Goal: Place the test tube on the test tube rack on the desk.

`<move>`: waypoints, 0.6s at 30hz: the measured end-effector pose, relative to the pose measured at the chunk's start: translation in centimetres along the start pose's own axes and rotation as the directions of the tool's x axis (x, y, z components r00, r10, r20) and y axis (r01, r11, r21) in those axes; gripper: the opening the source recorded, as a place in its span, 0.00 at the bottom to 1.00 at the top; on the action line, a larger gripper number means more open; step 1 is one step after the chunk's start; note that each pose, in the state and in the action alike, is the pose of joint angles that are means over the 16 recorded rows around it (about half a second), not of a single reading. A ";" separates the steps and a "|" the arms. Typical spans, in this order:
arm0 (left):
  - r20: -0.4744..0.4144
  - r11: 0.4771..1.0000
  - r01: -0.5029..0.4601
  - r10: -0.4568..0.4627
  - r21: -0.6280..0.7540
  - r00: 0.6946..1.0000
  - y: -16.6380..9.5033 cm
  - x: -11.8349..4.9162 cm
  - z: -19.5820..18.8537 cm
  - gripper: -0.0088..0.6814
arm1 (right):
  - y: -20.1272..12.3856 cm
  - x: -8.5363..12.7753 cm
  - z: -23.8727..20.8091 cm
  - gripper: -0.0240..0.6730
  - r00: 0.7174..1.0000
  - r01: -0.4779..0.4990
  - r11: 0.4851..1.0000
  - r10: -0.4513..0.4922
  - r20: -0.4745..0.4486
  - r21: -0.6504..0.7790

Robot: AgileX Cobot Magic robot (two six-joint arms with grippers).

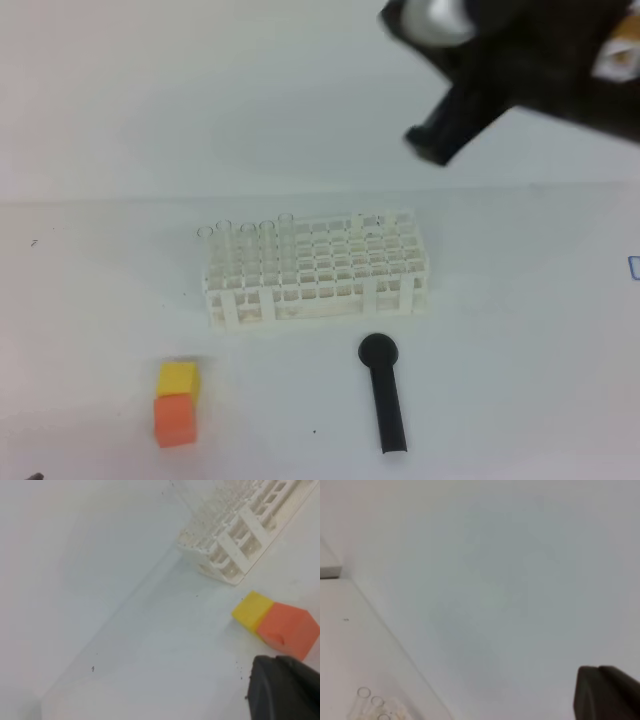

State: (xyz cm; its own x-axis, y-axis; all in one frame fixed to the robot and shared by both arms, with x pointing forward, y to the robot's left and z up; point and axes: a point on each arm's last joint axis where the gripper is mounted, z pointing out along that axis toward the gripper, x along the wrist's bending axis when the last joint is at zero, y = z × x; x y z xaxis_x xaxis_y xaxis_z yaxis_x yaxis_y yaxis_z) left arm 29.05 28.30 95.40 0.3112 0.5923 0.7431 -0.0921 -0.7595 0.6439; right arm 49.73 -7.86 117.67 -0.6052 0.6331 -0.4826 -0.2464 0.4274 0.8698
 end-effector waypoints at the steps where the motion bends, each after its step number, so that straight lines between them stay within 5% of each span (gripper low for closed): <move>1: 0.000 1.000 0.000 0.000 0.000 1.000 0.0 0.0 0.0 0.01 | 0.6 -0.4 -1.0 0.03 1.000 0.002 1.000 -0.002 0.007 -0.010; 10: 0.000 1.000 0.000 0.000 0.000 1.000 0.0 0.0 0.0 0.01 | 3.8 -2.7 -6.3 0.03 0.997 0.027 0.995 -0.020 0.070 -0.093; 18: 0.000 1.000 0.000 0.000 0.000 1.000 0.0 0.0 0.0 0.01 | 3.2 -4.7 -7.2 0.03 0.987 0.018 0.995 -0.002 0.158 -0.099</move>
State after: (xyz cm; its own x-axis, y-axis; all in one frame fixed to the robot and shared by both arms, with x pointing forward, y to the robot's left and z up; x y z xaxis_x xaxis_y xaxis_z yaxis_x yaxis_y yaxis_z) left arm 29.05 28.30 95.40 0.3112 0.5923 0.7431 -0.0921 -0.7595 0.6439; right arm 46.35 -14.06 123.48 -0.4778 0.7263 -0.4942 -0.3308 0.3724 0.8671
